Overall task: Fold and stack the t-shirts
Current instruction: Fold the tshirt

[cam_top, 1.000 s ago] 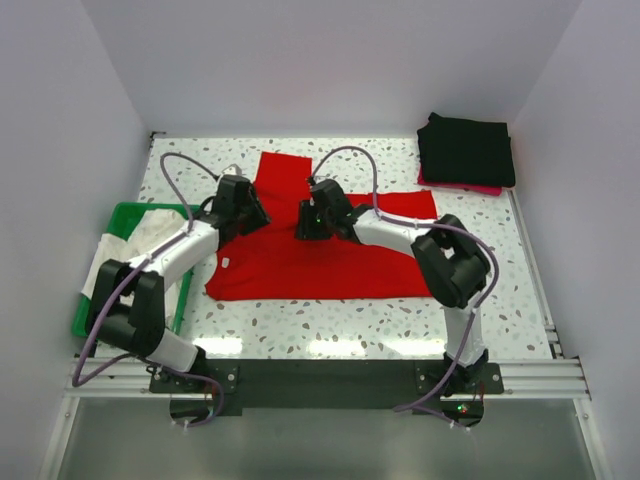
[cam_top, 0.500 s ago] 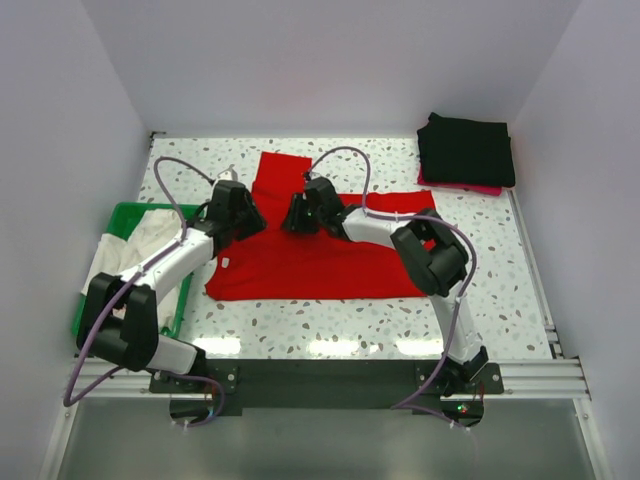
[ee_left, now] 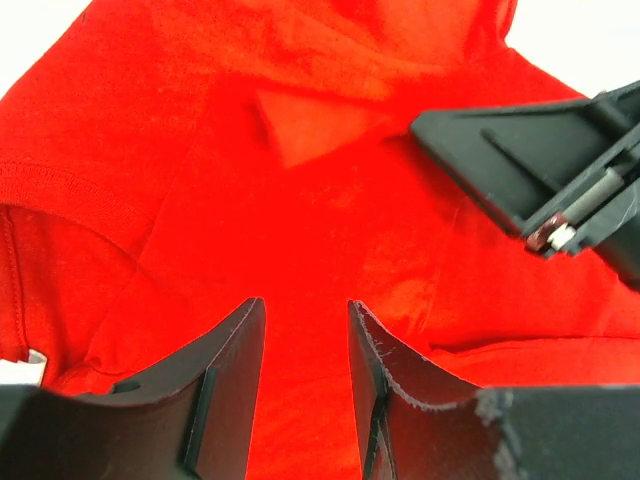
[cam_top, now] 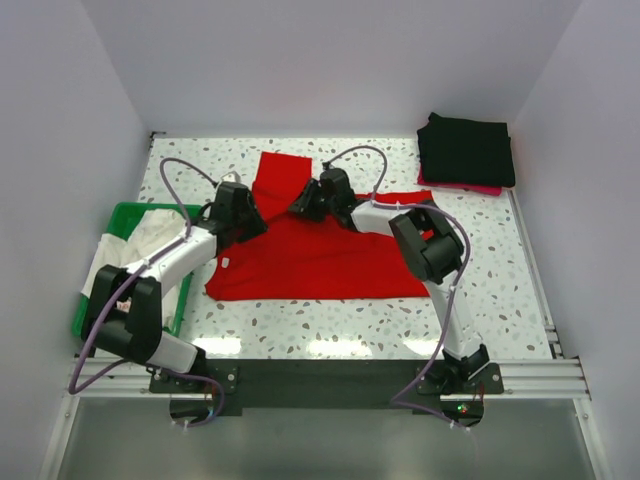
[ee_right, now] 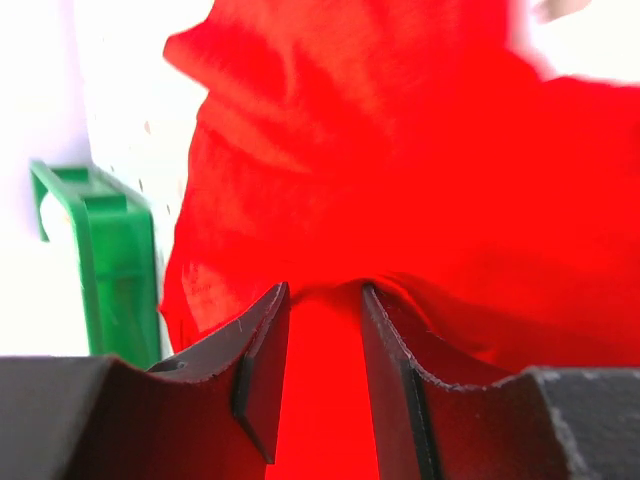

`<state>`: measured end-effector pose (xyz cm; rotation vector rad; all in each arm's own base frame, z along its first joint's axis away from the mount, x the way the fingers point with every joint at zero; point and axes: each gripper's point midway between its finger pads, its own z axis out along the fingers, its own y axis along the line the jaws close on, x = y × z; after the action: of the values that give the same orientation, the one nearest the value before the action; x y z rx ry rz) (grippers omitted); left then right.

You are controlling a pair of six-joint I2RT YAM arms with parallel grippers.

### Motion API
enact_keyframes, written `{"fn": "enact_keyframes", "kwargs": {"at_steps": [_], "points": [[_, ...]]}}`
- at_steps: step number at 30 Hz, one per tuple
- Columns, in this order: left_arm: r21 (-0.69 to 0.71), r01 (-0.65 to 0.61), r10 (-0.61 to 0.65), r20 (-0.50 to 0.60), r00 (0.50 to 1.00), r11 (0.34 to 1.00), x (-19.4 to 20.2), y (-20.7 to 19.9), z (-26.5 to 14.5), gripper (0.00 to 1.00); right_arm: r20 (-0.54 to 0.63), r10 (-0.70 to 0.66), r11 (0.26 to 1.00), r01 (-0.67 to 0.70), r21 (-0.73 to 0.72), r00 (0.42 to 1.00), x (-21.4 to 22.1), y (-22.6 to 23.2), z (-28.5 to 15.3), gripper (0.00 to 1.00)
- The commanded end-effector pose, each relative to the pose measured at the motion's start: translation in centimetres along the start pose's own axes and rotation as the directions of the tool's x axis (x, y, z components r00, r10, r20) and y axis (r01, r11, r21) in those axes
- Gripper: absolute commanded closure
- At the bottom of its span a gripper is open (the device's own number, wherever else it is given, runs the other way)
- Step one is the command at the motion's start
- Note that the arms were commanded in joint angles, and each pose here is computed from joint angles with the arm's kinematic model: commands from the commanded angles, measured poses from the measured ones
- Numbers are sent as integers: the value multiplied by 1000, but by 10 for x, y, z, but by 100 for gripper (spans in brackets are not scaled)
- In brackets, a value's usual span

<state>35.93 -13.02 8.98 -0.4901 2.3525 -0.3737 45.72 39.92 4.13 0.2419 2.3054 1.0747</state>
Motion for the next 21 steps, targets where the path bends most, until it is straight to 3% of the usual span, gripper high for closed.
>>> {"fn": "enact_keyframes", "kwargs": {"at_steps": [1,10,17,21], "points": [[8,-12,12,16,1000,1000,-8,-1,4,57,36,87,987,-82,-136,996,-26,28,3,62],[-7,7,-6,35,999,1000,-26,-6,18,57,43,160,966,-147,-214,986,-44,40,-12,61],[-66,-6,21,234,972,998,-133,-14,40,55,118,75,975,-48,-216,990,-78,55,-71,61],[-62,-52,70,339,938,997,-196,-32,63,51,112,-31,998,37,-51,993,-79,25,-107,61]]}}
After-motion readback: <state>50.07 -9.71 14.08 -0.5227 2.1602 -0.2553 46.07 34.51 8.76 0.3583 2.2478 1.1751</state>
